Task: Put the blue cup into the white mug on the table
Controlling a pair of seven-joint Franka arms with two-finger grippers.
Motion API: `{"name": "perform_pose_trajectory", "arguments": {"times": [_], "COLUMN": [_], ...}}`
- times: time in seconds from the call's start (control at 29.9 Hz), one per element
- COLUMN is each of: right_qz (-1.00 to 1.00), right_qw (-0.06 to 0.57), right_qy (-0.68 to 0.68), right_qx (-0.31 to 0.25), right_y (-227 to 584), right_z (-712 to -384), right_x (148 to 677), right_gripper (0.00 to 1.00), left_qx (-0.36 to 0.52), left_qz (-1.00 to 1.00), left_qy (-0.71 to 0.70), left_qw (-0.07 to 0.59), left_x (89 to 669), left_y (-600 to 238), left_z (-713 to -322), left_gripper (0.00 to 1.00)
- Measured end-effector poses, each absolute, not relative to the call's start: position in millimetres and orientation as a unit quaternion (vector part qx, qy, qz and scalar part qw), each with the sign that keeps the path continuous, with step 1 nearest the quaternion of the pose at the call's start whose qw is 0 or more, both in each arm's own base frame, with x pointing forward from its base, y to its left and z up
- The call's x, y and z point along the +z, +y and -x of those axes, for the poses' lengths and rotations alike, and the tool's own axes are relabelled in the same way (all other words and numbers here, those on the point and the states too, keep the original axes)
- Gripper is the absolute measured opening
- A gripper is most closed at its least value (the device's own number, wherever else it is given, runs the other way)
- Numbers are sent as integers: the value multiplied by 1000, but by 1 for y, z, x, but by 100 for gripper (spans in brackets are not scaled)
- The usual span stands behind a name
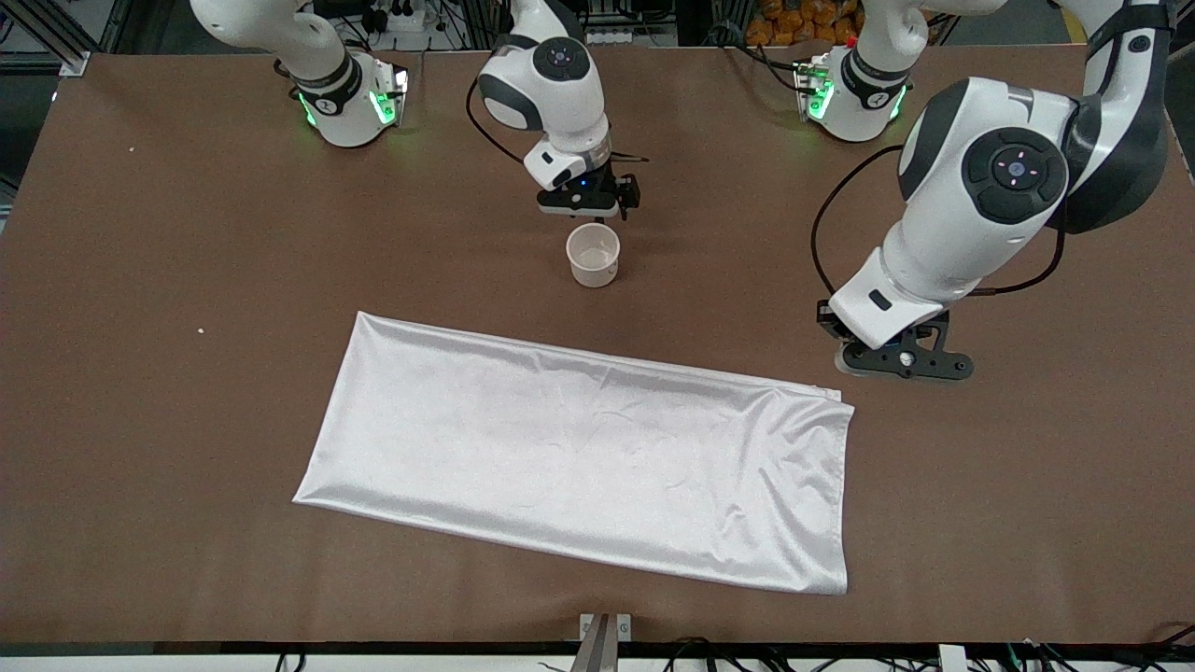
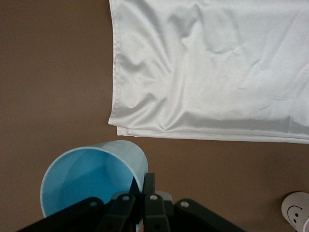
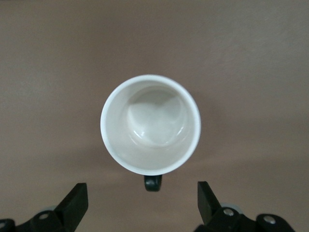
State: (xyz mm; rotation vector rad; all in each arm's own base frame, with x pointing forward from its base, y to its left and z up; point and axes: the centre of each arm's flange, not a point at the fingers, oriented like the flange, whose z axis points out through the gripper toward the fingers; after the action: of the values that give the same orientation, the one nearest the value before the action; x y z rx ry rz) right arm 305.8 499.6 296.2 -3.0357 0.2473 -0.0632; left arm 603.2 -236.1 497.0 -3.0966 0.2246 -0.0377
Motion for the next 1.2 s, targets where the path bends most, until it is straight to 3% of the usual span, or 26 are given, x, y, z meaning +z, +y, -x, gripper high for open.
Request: {"name": "perform_pose_trajectory", "arguments": {"times": [0.23,0.53,0.73,0.94,1.2], "right_qz": [997,997,996,993,992], "right_qw": [-2,-30,-28,-25,-20], "right_qy": [74,72,84,105,108], "right_qx": [-5,19,29,41,55], "right_y": [462,321,198,85,1], "right_z": [-352,-483,-544,-574,-584], "right_x": [340,361,358,348,325], "right_gripper": [100,100,100,100,100], "left_qx": [-9,2,10,15,13], "left_qz": [997,997,996,993,993], "left_qy": [73,73,86,113,114], "left_qw": [12,7,9,9,0], "left_x": [495,485,471,453,419], "left_y": [-278,-346,-407,-452,-509], "left_z": [-584,-548,-510,-480,-444], "left_gripper": [4,4,4,4,4]}}
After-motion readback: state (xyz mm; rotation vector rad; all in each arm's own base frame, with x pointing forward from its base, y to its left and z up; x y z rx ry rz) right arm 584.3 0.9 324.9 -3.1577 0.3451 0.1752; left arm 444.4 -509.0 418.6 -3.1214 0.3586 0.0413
